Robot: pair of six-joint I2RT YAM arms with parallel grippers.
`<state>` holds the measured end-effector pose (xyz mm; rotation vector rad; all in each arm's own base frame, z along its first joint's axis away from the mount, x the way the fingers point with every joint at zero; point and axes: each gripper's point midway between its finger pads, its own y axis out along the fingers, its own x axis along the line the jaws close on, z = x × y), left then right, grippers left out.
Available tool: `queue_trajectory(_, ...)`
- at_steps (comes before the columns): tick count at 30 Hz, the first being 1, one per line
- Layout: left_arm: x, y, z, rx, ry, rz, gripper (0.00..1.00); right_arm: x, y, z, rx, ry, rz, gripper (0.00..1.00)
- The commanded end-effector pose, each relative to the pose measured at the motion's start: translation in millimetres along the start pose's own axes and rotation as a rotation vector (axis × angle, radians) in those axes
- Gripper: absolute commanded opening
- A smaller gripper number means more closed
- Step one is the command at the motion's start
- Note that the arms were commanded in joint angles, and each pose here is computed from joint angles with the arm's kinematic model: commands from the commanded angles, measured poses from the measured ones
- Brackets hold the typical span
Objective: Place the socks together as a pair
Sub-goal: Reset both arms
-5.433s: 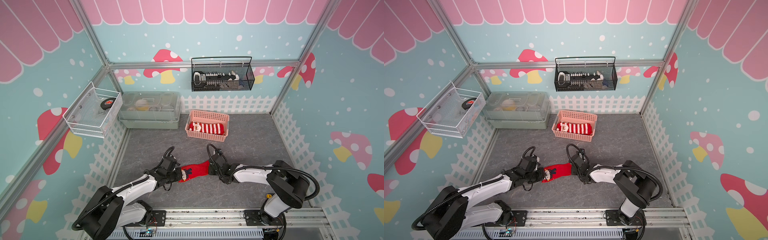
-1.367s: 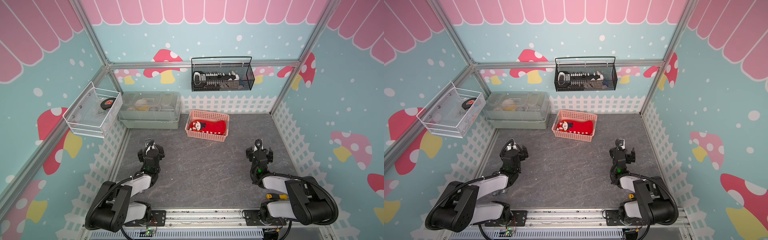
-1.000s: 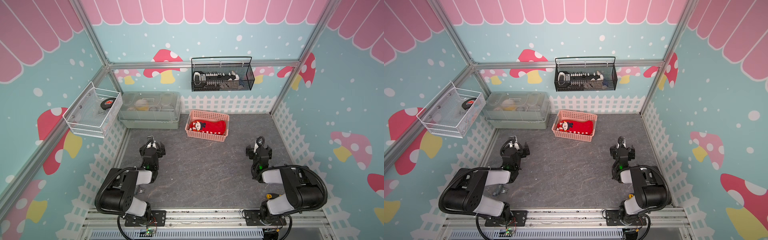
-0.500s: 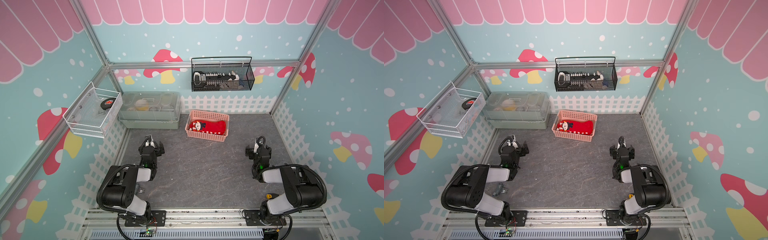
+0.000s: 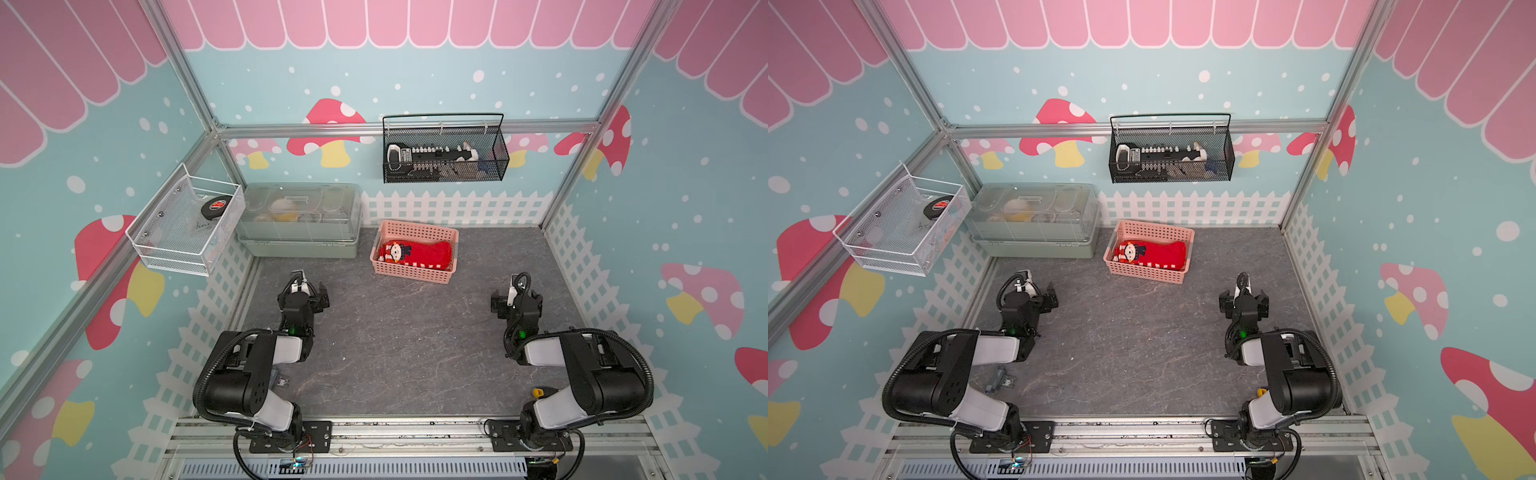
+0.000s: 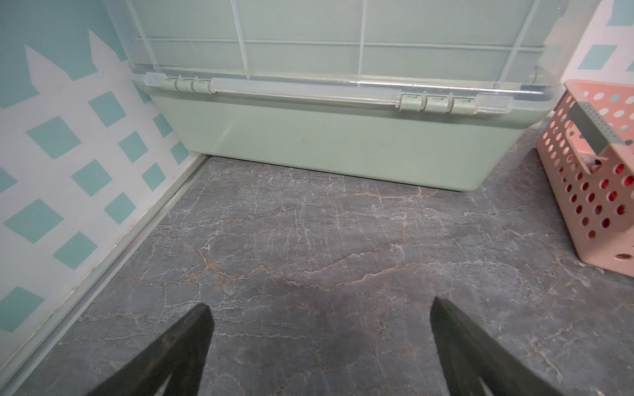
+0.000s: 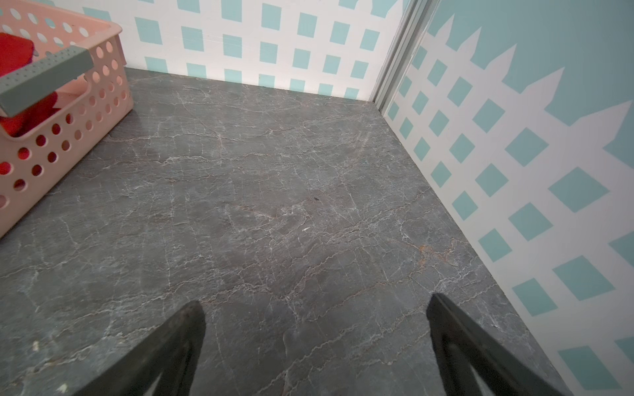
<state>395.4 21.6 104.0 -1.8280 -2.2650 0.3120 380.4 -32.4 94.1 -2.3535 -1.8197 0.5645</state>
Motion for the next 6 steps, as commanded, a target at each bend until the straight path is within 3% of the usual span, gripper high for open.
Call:
queue_trajectory(1,-0.6,2.0,-14.1,-0.042,-0.019,0.01,0.99,0.3,2.9,-8.8,-0.023,0.012,-0.007,1.0)
queue_trajectory(6,-0.7,1.9,-14.5,-0.044,-0.02,0.01,0.99,-1.3,0.7,-9.7,-0.036,0.012,-0.002,0.99)
